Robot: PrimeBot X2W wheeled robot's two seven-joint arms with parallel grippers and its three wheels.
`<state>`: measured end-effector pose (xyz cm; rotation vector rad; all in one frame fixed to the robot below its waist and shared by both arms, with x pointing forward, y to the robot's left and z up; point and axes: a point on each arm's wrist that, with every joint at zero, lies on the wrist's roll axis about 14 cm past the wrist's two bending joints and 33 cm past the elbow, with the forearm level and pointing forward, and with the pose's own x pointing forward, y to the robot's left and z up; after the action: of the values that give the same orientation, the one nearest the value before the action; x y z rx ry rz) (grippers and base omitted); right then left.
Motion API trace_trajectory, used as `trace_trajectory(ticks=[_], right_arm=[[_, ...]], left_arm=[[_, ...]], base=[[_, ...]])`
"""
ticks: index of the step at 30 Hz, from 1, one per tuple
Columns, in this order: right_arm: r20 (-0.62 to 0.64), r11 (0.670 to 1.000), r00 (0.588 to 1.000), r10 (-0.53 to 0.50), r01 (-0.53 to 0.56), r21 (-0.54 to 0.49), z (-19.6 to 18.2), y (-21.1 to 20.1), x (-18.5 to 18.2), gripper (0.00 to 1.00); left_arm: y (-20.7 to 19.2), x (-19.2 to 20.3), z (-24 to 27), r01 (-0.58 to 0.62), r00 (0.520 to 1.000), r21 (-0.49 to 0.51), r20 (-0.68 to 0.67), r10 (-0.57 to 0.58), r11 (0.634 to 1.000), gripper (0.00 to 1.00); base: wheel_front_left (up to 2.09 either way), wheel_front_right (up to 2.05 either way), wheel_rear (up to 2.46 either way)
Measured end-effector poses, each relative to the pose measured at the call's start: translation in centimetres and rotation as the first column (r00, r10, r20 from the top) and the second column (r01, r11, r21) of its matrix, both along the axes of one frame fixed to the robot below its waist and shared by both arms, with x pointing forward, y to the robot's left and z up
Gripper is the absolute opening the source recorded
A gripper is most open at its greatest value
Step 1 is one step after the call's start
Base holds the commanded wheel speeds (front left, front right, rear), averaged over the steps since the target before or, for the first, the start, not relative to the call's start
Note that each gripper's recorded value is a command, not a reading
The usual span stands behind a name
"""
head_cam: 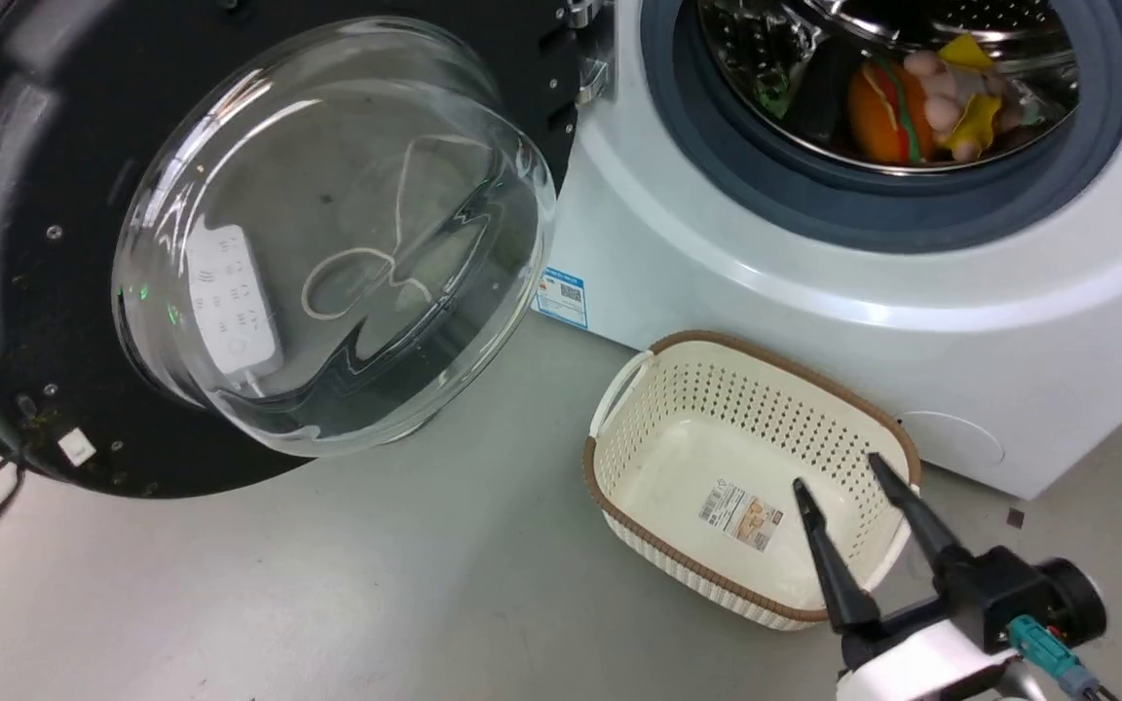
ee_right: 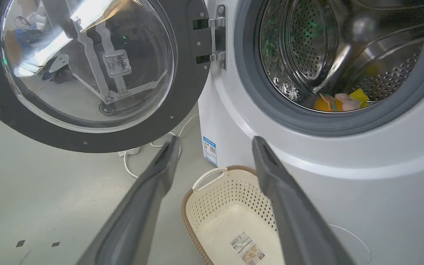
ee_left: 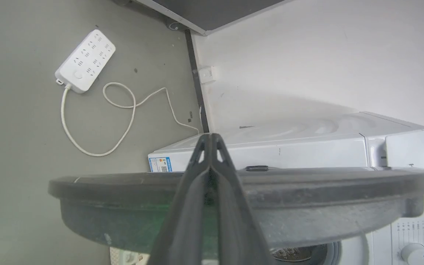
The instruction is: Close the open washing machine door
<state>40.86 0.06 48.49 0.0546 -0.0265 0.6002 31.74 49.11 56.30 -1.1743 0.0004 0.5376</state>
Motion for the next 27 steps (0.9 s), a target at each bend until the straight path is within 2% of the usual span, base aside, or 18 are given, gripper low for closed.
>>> trace_trajectory(ticks=[4, 8, 15, 16, 17, 20, 21, 22, 23, 24, 26, 27], right_arm=[[-0.003, 1.000, 1.000, -0.017, 0.017, -0.005, -0.2, -0.7, 0.1, 1.00], [0.008, 1.000, 1.000, -0.028, 0.028, -0.006, 0.2, -1.1, 0.1, 1.00], [0.042, 0.999, 0.998, -0.049, 0.050, -0.006, 1.6, -1.7, -0.3, 1.00], [0.045, 0.999, 0.998, -0.052, 0.052, -0.010, 1.7, -1.9, -0.7, 1.00], [0.045, 0.999, 0.998, -0.052, 0.052, -0.010, 1.7, -1.9, -0.7, 1.00], [0.059, 0.998, 0.997, -0.055, 0.056, -0.005, 2.4, -1.9, -1.1, 1.00], [0.073, 0.998, 0.995, -0.065, 0.066, -0.002, 2.9, -2.2, -1.2, 1.00], [0.073, 0.998, 0.995, -0.065, 0.066, -0.002, 2.9, -2.2, -1.2, 1.00], [0.085, 0.997, 0.993, -0.083, 0.083, 0.001, 3.4, -2.8, -1.2, 1.00], [0.085, 0.997, 0.993, -0.083, 0.083, 0.001, 3.4, -2.8, -1.2, 1.00], [0.101, 0.992, 0.987, -0.123, 0.124, 0.005, 3.9, -4.1, -1.2, 1.00], [0.101, 0.992, 0.987, -0.123, 0.124, 0.005, 3.9, -4.1, -1.2, 1.00]], left_arm=[[-1.3, 1.0, -0.2, 0.105, 0.995, -0.041, 0.008, -0.104, 0.994, 0.00], [-3.8, 2.0, -0.3, 0.246, 0.969, -0.085, 0.036, -0.244, 0.965, 0.00], [-8.4, 0.6, 0.1, 0.464, 0.885, -0.125, 0.110, -0.453, 0.877, 0.00], [-10.0, 0.1, 0.2, 0.516, 0.855, -0.117, 0.129, -0.503, 0.848, 0.00], [-10.0, 0.1, 0.2, 0.516, 0.855, -0.117, 0.129, -0.503, 0.848, 0.00], [-12.6, -0.6, 0.2, 0.575, 0.815, -0.113, 0.166, -0.556, 0.810, 0.00], [-14.5, -0.8, 0.1, 0.608, 0.789, -0.114, 0.192, -0.583, 0.786, 0.00], [-14.5, -0.8, 0.1, 0.608, 0.789, -0.114, 0.192, -0.583, 0.786, 0.00], [-16.6, -1.0, -0.1, 0.642, 0.761, -0.118, 0.216, -0.612, 0.757, 0.00], [-16.6, -1.0, -0.1, 0.642, 0.761, -0.118, 0.216, -0.612, 0.757, 0.00], [-20.2, -1.2, -0.8, 0.688, 0.720, -0.147, 0.260, -0.643, 0.711, 0.00], [-20.2, -1.2, -0.8, 0.688, 0.720, -0.147, 0.260, -0.643, 0.711, 0.00]], base=[[0.00, 0.00, 0.00], [0.00, 0.00, 0.00], [0.00, 0.00, 0.00], [0.00, 0.00, 0.00], [0.00, 0.00, 0.00], [0.00, 0.00, 0.00], [0.00, 0.00, 0.00], [0.00, 0.00, 0.00], [0.00, 0.00, 0.00], [0.00, 0.00, 0.00], [0.00, 0.00, 0.00], [0.00, 0.00, 0.00]])
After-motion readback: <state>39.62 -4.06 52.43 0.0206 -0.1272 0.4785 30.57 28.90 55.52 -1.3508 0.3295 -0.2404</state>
